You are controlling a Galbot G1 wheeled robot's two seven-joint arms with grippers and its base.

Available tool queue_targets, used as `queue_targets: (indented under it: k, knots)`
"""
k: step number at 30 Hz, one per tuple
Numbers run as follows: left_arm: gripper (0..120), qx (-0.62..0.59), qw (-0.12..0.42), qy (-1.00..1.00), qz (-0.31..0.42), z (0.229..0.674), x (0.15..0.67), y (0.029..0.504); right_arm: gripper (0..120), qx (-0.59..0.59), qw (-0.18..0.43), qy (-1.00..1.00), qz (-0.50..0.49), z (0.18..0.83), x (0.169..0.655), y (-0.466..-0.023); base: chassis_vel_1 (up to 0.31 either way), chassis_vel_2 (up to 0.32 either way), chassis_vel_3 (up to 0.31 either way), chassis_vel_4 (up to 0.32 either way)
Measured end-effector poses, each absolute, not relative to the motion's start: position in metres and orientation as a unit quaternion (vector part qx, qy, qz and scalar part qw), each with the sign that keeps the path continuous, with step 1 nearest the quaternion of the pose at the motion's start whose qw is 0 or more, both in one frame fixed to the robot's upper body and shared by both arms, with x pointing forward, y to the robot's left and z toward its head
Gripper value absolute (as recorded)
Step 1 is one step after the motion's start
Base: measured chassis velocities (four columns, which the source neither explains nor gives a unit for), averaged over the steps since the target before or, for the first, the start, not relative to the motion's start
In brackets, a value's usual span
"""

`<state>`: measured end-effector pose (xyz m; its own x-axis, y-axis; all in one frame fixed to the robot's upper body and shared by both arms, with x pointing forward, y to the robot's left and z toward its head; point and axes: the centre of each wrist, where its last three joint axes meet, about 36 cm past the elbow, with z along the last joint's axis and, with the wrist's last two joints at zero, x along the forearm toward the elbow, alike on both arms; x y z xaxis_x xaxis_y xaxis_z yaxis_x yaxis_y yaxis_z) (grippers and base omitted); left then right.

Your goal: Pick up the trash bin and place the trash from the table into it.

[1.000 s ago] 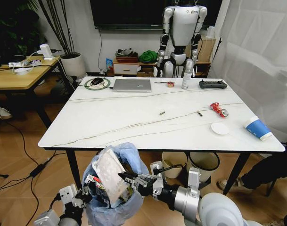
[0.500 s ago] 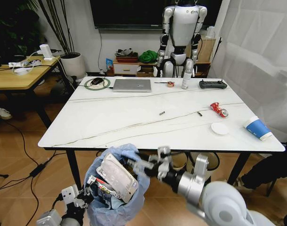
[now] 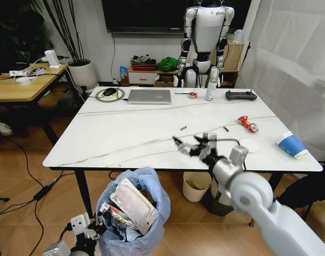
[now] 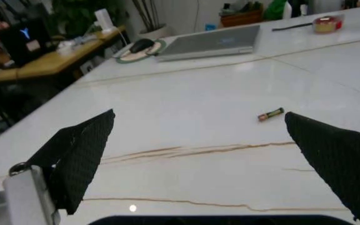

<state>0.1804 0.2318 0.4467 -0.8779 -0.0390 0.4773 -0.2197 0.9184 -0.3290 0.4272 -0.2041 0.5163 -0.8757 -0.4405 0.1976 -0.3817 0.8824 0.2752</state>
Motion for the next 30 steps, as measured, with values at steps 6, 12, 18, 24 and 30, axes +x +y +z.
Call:
queue_targets:
  k: [6, 12, 18, 24, 30]
  knots:
    - [0, 0.071, 0.234, -0.951, 0.190, 0.449, 0.180, 0.233, 100, 0.184, 0.133, -0.972, -0.064, 0.505, 0.461, -0.195, 0.000, 0.000, 0.000, 0.000]
    - [0, 0.078, 0.233, -0.951, 0.190, 0.452, 0.178, 0.232, 100, 0.146, 0.135, -0.980, -0.035, 0.504, 0.527, -0.168, 0.000, 0.000, 0.000, 0.000]
    - [0, 0.085, 0.231, -0.951, 0.188, 0.455, 0.176, 0.232, 100, 0.108, 0.163, -0.981, -0.016, 0.483, 0.571, -0.156, 0.000, 0.000, 0.000, 0.000]
    - [0, 0.090, 0.228, -0.952, 0.186, 0.458, 0.174, 0.232, 100, 0.089, 0.192, -0.977, -0.013, 0.453, 0.590, -0.154, 0.000, 0.000, 0.000, 0.000]
    - [0, 0.090, 0.228, -0.951, 0.186, 0.457, 0.173, 0.230, 100, 0.088, 0.195, -0.977, -0.019, 0.448, 0.596, -0.152, 0.000, 0.000, 0.000, 0.000]
